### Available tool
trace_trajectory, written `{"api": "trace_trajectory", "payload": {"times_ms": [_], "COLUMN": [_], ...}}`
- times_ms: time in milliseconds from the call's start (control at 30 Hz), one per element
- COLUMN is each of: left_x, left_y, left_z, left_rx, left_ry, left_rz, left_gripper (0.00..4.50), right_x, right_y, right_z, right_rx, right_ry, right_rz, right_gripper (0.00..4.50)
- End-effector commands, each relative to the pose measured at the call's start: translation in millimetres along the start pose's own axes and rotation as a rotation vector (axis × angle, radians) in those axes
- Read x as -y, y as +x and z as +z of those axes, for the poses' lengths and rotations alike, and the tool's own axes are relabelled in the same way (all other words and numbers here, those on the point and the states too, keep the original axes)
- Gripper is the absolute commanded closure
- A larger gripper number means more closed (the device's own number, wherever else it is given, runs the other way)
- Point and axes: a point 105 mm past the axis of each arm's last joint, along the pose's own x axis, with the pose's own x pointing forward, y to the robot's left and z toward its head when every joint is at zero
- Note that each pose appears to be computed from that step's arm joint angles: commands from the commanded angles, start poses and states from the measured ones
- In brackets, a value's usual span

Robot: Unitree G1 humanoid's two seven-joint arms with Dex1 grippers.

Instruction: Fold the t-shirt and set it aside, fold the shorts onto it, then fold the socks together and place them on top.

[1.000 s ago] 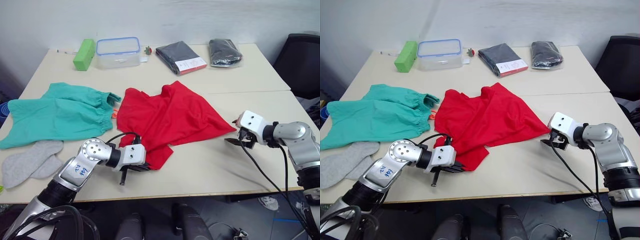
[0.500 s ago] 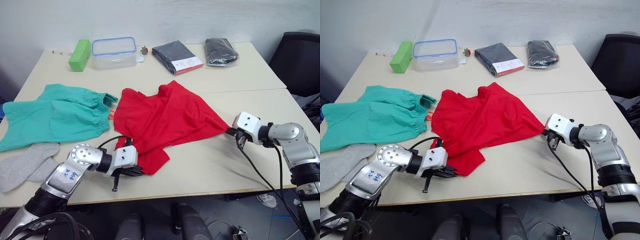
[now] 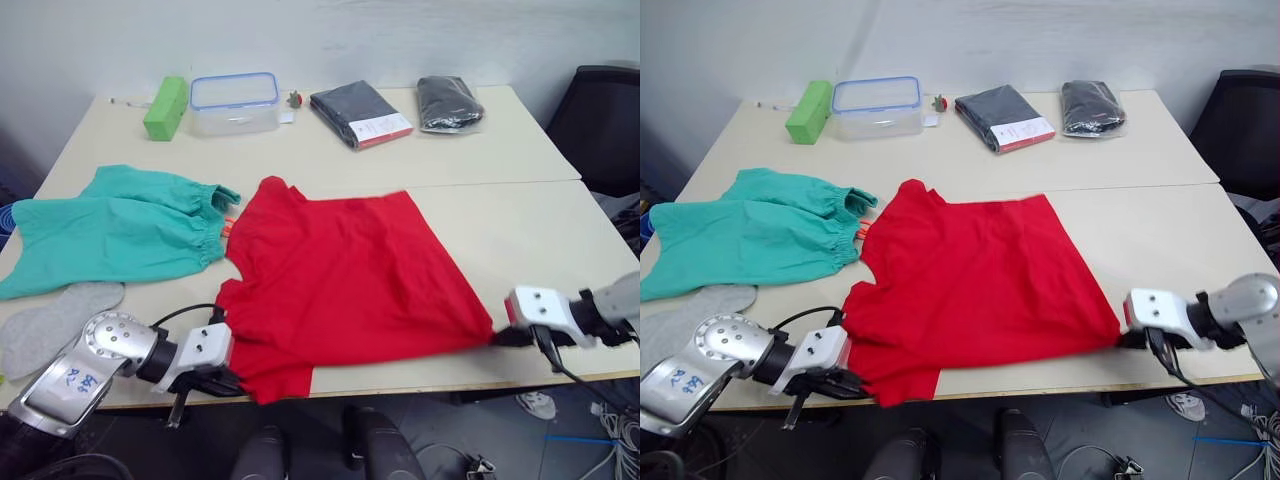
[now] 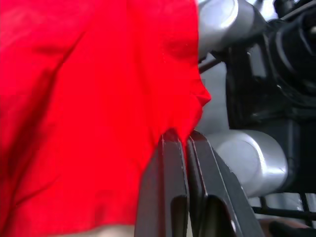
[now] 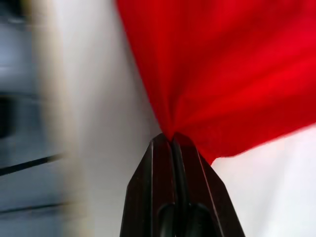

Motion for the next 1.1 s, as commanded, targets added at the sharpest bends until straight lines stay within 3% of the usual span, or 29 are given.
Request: {"api": "trace_trajectory", "payload": {"times_ms": [33, 200, 400, 633, 767, 867, 1100], "left_x": [11, 30, 28, -16, -66, -89, -111], "left_y": [-6, -16, -46, -75, -67, -60, -49], "left_z": [6, 2, 21, 56, 50, 48, 33], "left_rx": [-0.001, -0.032, 0.082, 0.310, 0.334, 0.339, 0.298], "left_ry": [0.033, -0.004, -0.111, -0.230, -0.319, -0.365, -0.385], "left_rz": [-0.028, -0.097, -0.077, 0.072, 0.262, 0.332, 0.440], "left_gripper": [4.50, 4.50, 4.50, 4.50, 4.50, 4.50, 4.50], "right_x": [-19, -28, -39, -22, 6, 22, 41], "right_y": [-14, -14, -26, -38, -36, -31, -15], "right_z": [16, 31, 46, 54, 59, 56, 39], "right_rx": [0.016, 0.104, 0.170, 0.296, 0.397, 0.409, 0.357], "right_ry": [-0.013, 0.034, 0.098, 0.237, 0.351, 0.400, 0.430], "right_rz": [0.077, 0.076, 0.132, 0.151, 0.149, 0.141, 0.107], "right_gripper": [4.49, 4.49, 4.49, 4.49, 4.49, 4.49, 4.49]}}
